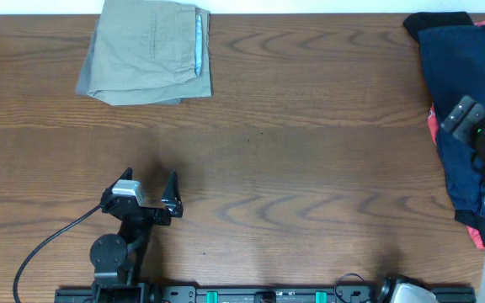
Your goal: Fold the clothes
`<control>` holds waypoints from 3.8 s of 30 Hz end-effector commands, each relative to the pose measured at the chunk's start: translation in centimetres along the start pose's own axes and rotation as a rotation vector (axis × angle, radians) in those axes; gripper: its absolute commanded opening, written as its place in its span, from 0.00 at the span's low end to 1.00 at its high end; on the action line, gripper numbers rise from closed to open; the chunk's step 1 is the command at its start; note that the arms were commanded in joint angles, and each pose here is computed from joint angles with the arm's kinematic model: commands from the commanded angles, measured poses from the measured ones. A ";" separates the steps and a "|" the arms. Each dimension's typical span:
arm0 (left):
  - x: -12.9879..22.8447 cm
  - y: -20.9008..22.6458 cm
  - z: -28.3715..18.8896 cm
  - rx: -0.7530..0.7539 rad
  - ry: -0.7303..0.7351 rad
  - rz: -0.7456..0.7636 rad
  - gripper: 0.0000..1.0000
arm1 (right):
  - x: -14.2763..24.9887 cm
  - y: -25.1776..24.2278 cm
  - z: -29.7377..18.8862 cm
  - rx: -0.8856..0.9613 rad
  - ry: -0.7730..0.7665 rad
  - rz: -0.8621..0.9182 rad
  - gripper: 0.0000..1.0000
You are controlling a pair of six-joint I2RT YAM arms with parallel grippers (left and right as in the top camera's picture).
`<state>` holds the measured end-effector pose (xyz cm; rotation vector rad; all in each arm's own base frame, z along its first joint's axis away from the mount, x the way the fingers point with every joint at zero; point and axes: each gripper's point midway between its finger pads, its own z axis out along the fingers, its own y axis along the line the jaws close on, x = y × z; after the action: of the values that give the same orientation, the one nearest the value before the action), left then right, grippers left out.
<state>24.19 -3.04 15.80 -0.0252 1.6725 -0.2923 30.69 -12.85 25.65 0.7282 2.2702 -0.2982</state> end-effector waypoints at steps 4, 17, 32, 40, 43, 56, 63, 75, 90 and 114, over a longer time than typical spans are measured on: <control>1.6 0.2 0.2 0.002 0.039 0.012 0.98 | 2.2 5.0 -5.2 -0.182 -0.090 -0.113 0.99; 1.6 0.2 0.2 0.002 0.039 0.012 0.98 | 11.0 3.6 -6.8 -0.289 -0.141 -0.178 0.99; 1.7 0.2 0.2 0.001 0.045 0.010 0.97 | 14.9 9.1 -5.7 -0.778 -0.530 -0.094 0.99; 1.7 0.2 0.2 0.001 0.045 0.010 0.98 | 15.2 9.6 -4.9 -0.829 -0.650 -0.058 0.99; 1.7 0.2 0.2 0.001 0.045 0.010 0.98 | 15.4 9.6 -4.7 -0.835 -0.669 -0.054 0.99; 1.7 0.2 0.2 0.001 0.045 0.010 0.98 | 17.2 9.3 -3.1 -0.779 -0.606 -0.141 0.99; 1.7 0.2 0.2 0.001 0.045 0.010 0.98 | 17.2 9.4 -3.1 -0.781 -0.608 -0.140 0.99; 1.7 0.2 0.2 0.001 0.045 0.010 0.98 | 17.0 9.1 -2.9 -0.767 -0.611 -0.133 0.99; 1.7 0.2 0.2 0.001 0.045 0.010 0.98 | 17.0 9.1 -2.9 -0.767 -0.611 -0.133 0.99; 1.7 0.2 0.2 0.001 0.045 0.011 0.98 | 17.0 9.1 -2.9 -0.767 -0.611 -0.133 0.99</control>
<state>24.20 -3.04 15.78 -0.0234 1.6736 -0.2907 24.49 2.82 15.85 0.0710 1.6454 0.2750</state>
